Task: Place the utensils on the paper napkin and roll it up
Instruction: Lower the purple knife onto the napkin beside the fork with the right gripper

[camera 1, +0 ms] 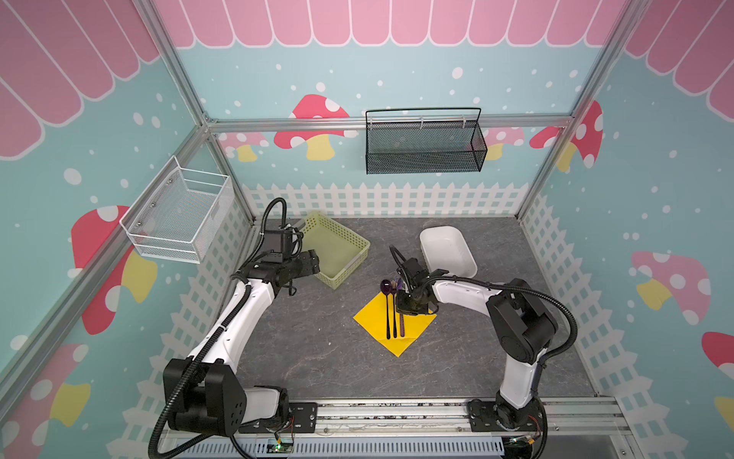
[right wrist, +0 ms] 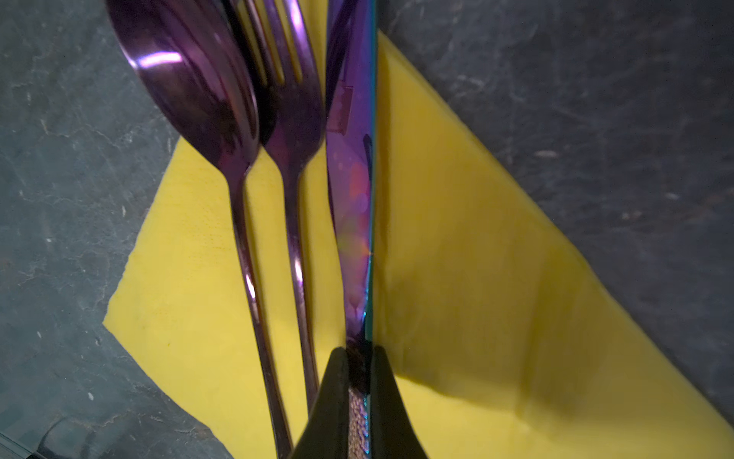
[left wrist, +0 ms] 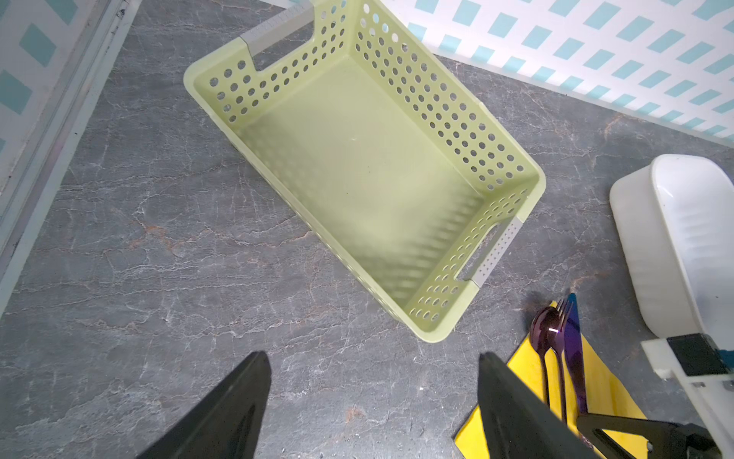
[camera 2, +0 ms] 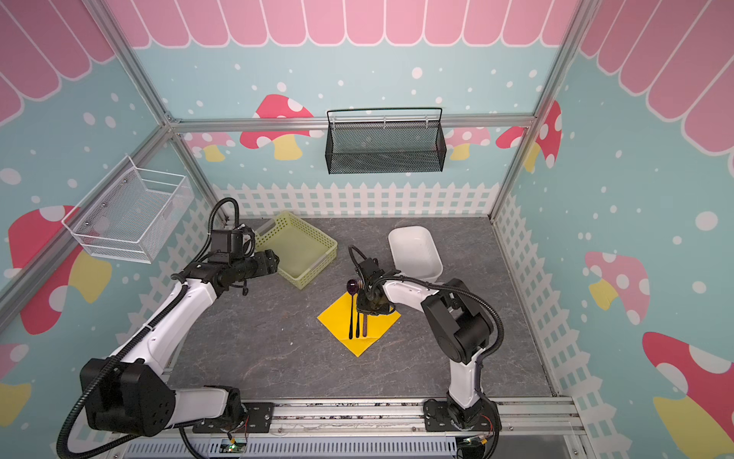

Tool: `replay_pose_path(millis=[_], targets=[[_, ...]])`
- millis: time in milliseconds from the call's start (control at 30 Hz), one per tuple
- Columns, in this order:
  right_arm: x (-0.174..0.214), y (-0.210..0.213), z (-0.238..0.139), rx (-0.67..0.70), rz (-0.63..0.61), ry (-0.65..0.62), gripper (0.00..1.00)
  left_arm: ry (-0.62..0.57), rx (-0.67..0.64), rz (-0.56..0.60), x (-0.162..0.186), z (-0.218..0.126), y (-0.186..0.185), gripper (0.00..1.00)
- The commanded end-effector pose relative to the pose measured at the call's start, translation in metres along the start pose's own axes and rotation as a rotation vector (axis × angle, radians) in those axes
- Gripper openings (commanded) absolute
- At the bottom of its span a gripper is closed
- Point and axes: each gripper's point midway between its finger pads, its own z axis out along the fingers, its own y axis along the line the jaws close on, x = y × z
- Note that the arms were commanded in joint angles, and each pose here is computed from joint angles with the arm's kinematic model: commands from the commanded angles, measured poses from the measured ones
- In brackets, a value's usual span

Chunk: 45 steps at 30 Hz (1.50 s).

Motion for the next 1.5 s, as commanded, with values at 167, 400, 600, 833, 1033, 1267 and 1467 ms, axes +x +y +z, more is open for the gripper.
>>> replay_pose_path(millis=[167,400,600,833,1033,1267,1467], targets=[[0.005,-0.007,0.007,0.031,0.009,0.009,0.04,-0.012,-0.005,-0.01,-0.001,-0.002,0.003,0.83],[0.006,-0.011,0.007,0.05,0.007,0.01,0.07,-0.015,-0.008,-0.01,-0.001,-0.003,0.004,0.83],[0.007,-0.012,0.007,0.055,0.007,0.012,0.09,-0.02,-0.008,-0.01,-0.001,-0.005,0.004,0.84],[0.007,-0.015,0.007,0.069,0.006,0.012,0.17,-0.018,-0.005,-0.011,-0.001,-0.005,0.003,0.84],[0.01,-0.017,0.015,0.08,0.003,0.034,0.19,-0.017,-0.003,-0.012,-0.001,-0.004,0.003,0.84],[0.005,-0.013,0.016,0.075,-0.005,0.03,0.16,-0.014,-0.002,-0.013,-0.001,-0.003,0.003,0.83],[0.005,-0.013,0.017,0.076,-0.011,0.034,0.14,-0.009,0.001,-0.013,0.0,-0.002,0.002,0.83]])
